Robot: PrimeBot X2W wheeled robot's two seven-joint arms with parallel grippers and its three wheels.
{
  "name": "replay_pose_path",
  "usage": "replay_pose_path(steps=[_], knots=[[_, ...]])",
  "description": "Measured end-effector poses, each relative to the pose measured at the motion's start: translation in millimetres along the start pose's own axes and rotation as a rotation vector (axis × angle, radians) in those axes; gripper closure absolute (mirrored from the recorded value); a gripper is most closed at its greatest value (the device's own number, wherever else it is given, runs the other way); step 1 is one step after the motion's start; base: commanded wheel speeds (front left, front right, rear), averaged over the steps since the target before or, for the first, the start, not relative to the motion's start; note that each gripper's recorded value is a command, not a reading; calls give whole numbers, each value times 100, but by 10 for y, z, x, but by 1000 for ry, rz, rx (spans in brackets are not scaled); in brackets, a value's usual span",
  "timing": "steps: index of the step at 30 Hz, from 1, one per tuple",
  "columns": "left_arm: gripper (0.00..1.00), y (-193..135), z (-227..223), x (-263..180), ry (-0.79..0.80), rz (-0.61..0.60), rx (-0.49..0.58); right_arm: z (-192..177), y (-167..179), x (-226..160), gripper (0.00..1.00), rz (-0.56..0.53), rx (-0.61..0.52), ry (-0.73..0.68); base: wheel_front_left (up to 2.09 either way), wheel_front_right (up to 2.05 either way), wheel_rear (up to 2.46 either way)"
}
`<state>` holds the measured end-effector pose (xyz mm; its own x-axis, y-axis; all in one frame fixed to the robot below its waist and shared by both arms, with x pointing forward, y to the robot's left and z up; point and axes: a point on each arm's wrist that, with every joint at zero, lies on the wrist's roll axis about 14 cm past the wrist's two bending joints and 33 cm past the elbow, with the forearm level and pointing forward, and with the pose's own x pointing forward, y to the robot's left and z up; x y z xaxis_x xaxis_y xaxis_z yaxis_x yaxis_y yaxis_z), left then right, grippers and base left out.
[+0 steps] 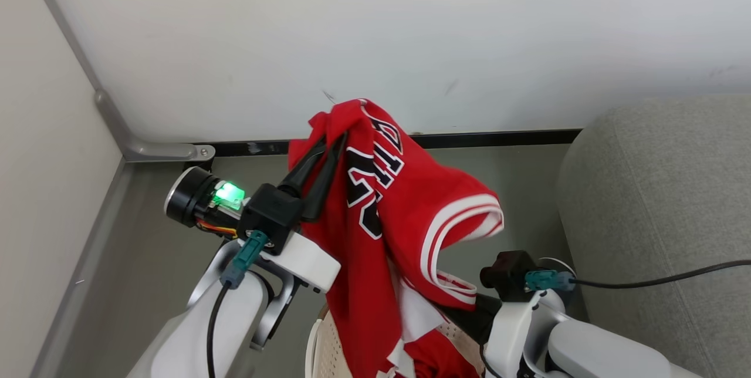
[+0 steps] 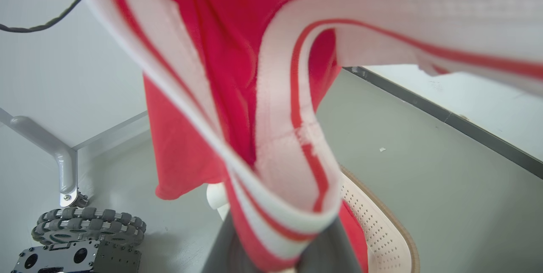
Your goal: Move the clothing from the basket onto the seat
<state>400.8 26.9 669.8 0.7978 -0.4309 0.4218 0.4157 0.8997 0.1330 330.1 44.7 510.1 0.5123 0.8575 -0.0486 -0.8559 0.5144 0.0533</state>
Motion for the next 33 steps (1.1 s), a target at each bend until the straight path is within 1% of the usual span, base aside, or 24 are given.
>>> replay_pose_path(steps=[3, 8, 11, 18, 21, 22, 23, 24, 25, 26, 28, 33], knots=[[100, 60, -133, -11, 39, 21, -10, 56, -95, -59, 100, -28, -3, -17, 0, 0, 0], [100, 120, -370, -57, 106, 49, -27, 422, -271, -118, 100, -86, -2, -132, 0, 0, 0], [100, 117, -485, -77, 136, 60, -50, 572, -445, -242, 100, -150, 6, -186, 0, 0, 0], [100, -22, -664, -117, 172, 68, -168, 850, -771, -552, 100, -287, 19, -298, 0, 0, 0], [100, -97, -714, -138, 181, 69, -223, 897, -868, -675, 100, -335, 22, -325, 0, 0, 0], [96, -117, -728, -148, 182, 67, -237, 912, -892, -711, 100, -348, 22, -333, 0, 0, 0], [96, -143, -746, -161, 186, 61, -245, 931, -910, -745, 100, -360, 24, -344, 0, 0, 0], [94, -178, -783, -185, 196, 58, -258, 966, -956, -804, 100, -383, 24, -360, 0, 0, 0], [84, -201, -798, -197, 200, 54, -266, 994, -986, -834, 100, -395, 21, -370, 0, 0, 0], [67, -223, -807, -203, 202, 51, -276, 1021, -1014, -865, 100, -407, 13, -378, 0, 0, 0], [0, -272, -801, -199, 198, 40, -305, 1045, -1070, -935, 100, -435, 8, -391, 0, 0, 0], [0, -341, -769, -198, 183, 9, -324, 1127, -1238, -1106, 100, -508, -16, -423, 0, 0, 0]])
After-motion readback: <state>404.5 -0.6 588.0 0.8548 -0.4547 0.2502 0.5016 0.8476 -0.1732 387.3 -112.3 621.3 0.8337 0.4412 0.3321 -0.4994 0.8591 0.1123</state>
